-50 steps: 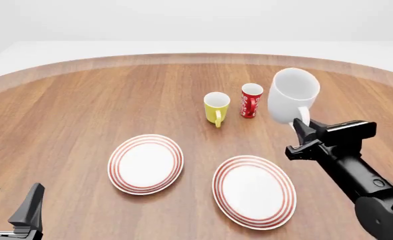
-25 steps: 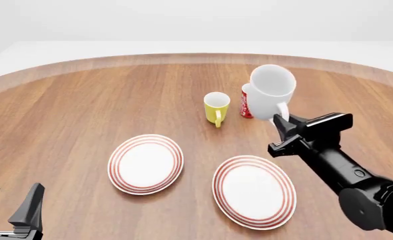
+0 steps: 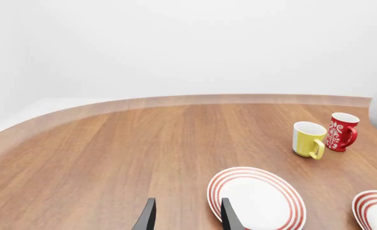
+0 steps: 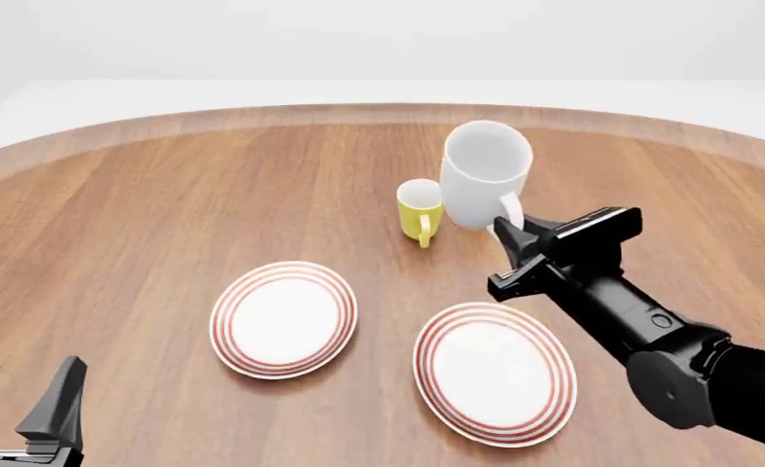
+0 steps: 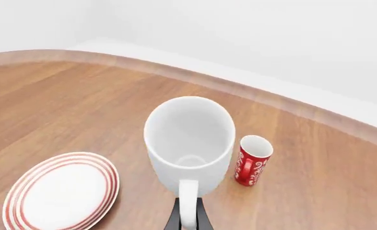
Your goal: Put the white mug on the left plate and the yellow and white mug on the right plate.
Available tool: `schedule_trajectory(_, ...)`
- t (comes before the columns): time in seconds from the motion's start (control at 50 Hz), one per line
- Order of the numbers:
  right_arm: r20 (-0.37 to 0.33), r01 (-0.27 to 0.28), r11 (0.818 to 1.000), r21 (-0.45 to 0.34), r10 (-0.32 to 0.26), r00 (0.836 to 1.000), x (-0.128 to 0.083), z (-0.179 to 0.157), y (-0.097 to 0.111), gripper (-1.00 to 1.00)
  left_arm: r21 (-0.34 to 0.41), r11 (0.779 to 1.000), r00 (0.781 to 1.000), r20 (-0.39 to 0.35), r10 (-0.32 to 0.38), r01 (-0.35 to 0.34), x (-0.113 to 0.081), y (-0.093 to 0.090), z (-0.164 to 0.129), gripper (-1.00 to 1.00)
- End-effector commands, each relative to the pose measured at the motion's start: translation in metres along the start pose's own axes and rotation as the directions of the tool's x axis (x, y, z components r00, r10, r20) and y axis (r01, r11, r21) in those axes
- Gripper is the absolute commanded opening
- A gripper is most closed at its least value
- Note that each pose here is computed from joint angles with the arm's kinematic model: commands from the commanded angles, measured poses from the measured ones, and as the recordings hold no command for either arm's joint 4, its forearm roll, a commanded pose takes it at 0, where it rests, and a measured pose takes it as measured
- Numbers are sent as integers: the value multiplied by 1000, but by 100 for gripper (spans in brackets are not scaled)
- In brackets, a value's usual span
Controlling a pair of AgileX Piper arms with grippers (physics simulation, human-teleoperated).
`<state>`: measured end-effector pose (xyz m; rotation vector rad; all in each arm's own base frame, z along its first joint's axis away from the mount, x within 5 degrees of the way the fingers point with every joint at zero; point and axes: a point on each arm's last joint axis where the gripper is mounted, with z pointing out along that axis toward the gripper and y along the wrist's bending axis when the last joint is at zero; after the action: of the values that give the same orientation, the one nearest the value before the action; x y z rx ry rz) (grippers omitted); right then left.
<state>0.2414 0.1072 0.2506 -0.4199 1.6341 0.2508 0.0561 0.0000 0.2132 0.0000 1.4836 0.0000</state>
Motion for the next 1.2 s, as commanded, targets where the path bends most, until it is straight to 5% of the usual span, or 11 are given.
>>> schedule_trajectory(0.02,15,1,999,-50,0,1000,-7,9,14,-100,0,1000,1000,0,0,0,0,0,0,100)
schedule_trajectory(1.2,-10,5,968,-249,-8,1000,-6,50,81,-100,0,1000,1000,0,0,0,0,0,0,100)
